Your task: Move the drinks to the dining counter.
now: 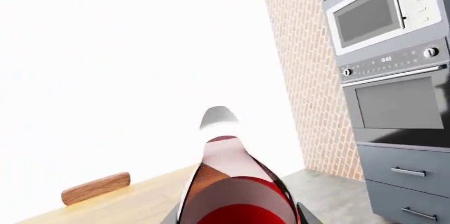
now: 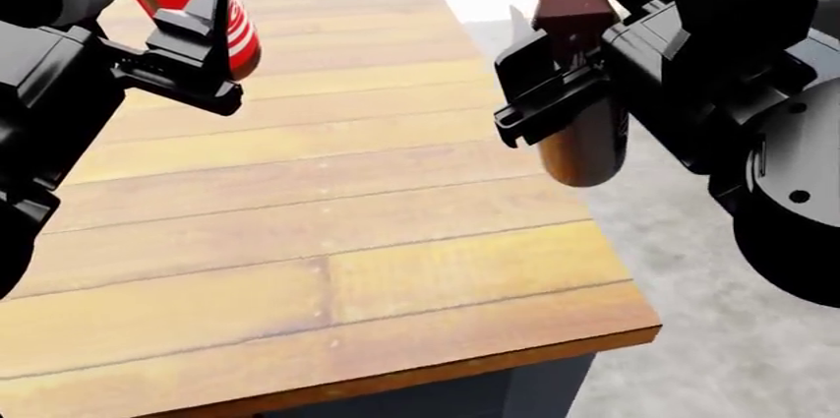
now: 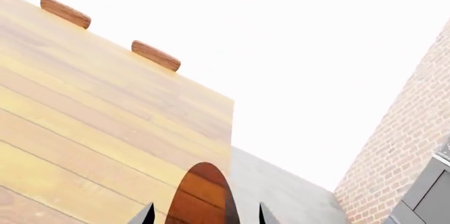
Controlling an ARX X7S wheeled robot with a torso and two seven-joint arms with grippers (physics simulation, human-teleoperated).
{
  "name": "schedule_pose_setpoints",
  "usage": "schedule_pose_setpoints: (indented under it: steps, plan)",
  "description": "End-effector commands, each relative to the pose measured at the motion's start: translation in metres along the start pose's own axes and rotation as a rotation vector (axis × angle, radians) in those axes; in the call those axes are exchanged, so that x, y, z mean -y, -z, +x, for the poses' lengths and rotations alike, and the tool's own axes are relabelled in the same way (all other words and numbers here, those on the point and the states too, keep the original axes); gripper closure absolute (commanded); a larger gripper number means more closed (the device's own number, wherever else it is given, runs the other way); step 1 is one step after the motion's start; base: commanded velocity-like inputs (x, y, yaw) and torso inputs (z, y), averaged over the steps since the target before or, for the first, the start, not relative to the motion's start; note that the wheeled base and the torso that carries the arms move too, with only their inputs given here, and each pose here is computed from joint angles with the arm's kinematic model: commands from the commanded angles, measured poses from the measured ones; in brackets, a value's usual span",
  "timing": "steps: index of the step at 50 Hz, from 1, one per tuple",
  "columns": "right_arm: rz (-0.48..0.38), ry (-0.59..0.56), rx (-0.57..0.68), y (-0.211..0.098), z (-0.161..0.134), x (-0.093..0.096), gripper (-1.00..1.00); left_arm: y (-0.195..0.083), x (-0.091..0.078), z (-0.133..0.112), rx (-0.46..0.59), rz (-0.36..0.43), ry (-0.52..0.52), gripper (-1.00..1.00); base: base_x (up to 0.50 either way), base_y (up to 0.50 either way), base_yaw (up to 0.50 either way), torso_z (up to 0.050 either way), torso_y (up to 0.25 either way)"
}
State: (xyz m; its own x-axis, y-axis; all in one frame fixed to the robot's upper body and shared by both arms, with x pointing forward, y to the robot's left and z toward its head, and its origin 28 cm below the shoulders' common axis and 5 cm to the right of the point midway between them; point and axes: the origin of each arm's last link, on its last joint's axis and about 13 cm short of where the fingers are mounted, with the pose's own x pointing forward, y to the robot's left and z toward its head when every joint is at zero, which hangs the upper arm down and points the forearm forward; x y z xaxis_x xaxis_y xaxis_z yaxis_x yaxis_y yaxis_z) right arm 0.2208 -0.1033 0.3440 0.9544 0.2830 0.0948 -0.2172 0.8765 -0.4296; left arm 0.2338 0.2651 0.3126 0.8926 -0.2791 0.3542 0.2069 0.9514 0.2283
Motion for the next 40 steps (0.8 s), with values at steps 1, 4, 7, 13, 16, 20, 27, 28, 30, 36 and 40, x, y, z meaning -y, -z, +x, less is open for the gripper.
schedule_pose_setpoints:
  steps: [1, 4, 7, 13, 16, 20, 27, 28, 30, 36, 40]
  plan:
    - [0.001, 0.058, 0.028, -0.004, 0.002, 0.006, 1.00, 0.000, -0.001, -0.001, 0.004, -0.005, -0.011, 1.00, 0.01, 0.07, 0.50, 0.000, 0.000]
    - [-0.001, 0.054, 0.030, -0.004, 0.002, 0.006, 1.00, 0.001, -0.001, -0.001, 0.004, -0.006, -0.012, 1.00, 0.01, 0.07, 0.50, 0.000, 0.004]
    - [0.104, 0.077, 0.022, -0.007, 0.004, 0.009, 1.00, 0.002, -0.001, 0.000, 0.001, -0.006, -0.010, 1.00, 0.01, 0.05, 0.33, 0.000, 0.000]
    - [0.162, 0.054, 0.010, -0.008, 0.003, 0.006, 1.00, 0.002, 0.000, 0.001, -0.004, -0.007, -0.006, 1.00, 0.00, 0.00, 0.00, 0.002, 0.002]
    - [0.162, 0.057, 0.027, -0.009, 0.004, 0.006, 1.00, 0.005, 0.001, 0.000, -0.011, -0.006, -0.003, 1.00, 0.00, 0.00, 0.00, 0.000, 0.003]
    - [0.206, 0.051, 0.036, -0.007, 0.008, 0.005, 1.00, 0.007, 0.000, -0.001, -0.017, -0.012, -0.006, 1.00, 0.00, 0.00, 0.00, 0.000, 0.002]
    - [0.229, -0.007, 0.046, 0.001, 0.027, -0.008, 1.00, 0.015, 0.002, -0.002, -0.057, -0.010, 0.005, 1.00, 0.00, 0.00, 0.00, 0.000, 0.001]
    - [0.229, -0.005, 0.048, 0.002, 0.028, -0.008, 1.00, 0.016, 0.002, -0.002, -0.058, -0.011, 0.003, 1.00, 0.00, 0.00, 0.00, 0.000, 0.000]
    - [0.236, -0.022, 0.049, 0.005, 0.033, -0.011, 1.00, 0.017, 0.002, -0.003, -0.062, -0.017, 0.003, 1.00, 0.00, 0.00, 0.00, 0.005, 0.000]
    - [0.258, -0.084, 0.045, 0.014, 0.046, -0.024, 1.00, 0.022, 0.003, -0.004, -0.082, -0.025, 0.011, 1.00, 0.00, 0.00, 0.00, 0.000, 0.002]
    - [0.276, -0.111, 0.036, 0.022, 0.054, -0.030, 1.00, 0.027, 0.004, -0.005, -0.100, -0.032, 0.018, 1.00, 0.00, 0.00, 0.00, 0.000, 0.000]
